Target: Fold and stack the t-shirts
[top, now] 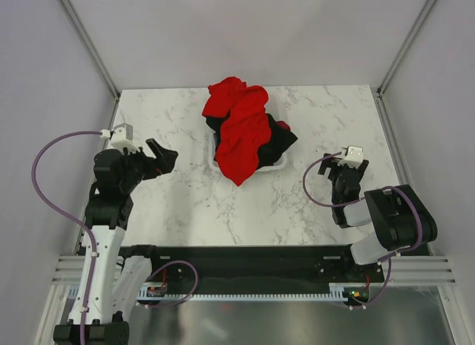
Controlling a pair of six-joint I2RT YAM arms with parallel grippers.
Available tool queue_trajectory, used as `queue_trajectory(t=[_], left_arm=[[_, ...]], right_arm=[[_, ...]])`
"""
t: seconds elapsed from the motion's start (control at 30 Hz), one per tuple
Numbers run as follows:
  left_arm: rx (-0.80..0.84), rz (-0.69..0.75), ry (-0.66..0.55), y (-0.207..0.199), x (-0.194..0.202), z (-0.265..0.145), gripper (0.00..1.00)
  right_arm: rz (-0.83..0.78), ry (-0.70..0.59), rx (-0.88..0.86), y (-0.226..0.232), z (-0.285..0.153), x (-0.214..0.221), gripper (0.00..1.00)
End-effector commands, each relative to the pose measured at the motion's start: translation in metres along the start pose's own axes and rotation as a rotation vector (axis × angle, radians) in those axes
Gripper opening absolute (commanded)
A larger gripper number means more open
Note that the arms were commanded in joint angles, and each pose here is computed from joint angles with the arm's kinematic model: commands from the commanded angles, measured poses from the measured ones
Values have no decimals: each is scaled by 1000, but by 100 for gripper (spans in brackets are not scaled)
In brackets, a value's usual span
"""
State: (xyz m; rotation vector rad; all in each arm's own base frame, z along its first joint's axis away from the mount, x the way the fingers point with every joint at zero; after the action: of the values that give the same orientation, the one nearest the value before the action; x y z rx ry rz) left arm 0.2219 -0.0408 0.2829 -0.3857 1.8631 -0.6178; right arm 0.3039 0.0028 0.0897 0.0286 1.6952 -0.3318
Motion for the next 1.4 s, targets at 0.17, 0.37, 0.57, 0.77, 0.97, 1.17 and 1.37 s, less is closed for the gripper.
queue_trajectory(t=[0.17,0.37,0.57,0.77,0.97,1.17,1.37], left_arm=[[6,-12,211,4,33,-16,100],[-34,-40,154,9,34,-20,100],[-48,-39,77,8,29,-31,100],[-44,-57,33,7,27,-38,100],[-41,-55,57,7,28,-35,99],[-22,-50,37,4,28,-40,98],[-7,-51,26,2,28,-43,97]], right_arm=[[34,-41,13,0,5,-11,98],[49,-69,73,-9,3,-18,98],[371,26,131,-20,-18,-135,98],[491,33,-401,24,-33,-262,98],[348,251,-627,114,-4,-296,98],[317,344,-661,166,26,-287,96],[252,412,-705,219,45,-266,86]])
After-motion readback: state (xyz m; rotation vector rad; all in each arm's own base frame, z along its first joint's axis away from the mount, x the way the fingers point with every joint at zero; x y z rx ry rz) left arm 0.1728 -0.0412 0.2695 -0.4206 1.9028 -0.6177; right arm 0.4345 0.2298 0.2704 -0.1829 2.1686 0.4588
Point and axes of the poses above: each gripper's point midway between its finger pads, its own z axis out along the fingers, its own y axis along the line the jaws close on, x = y × z, the point moved 6 cm from there along -z, back along the fingers, and after that the axes turned 11 degrees about -z, right-handed, at the moved point
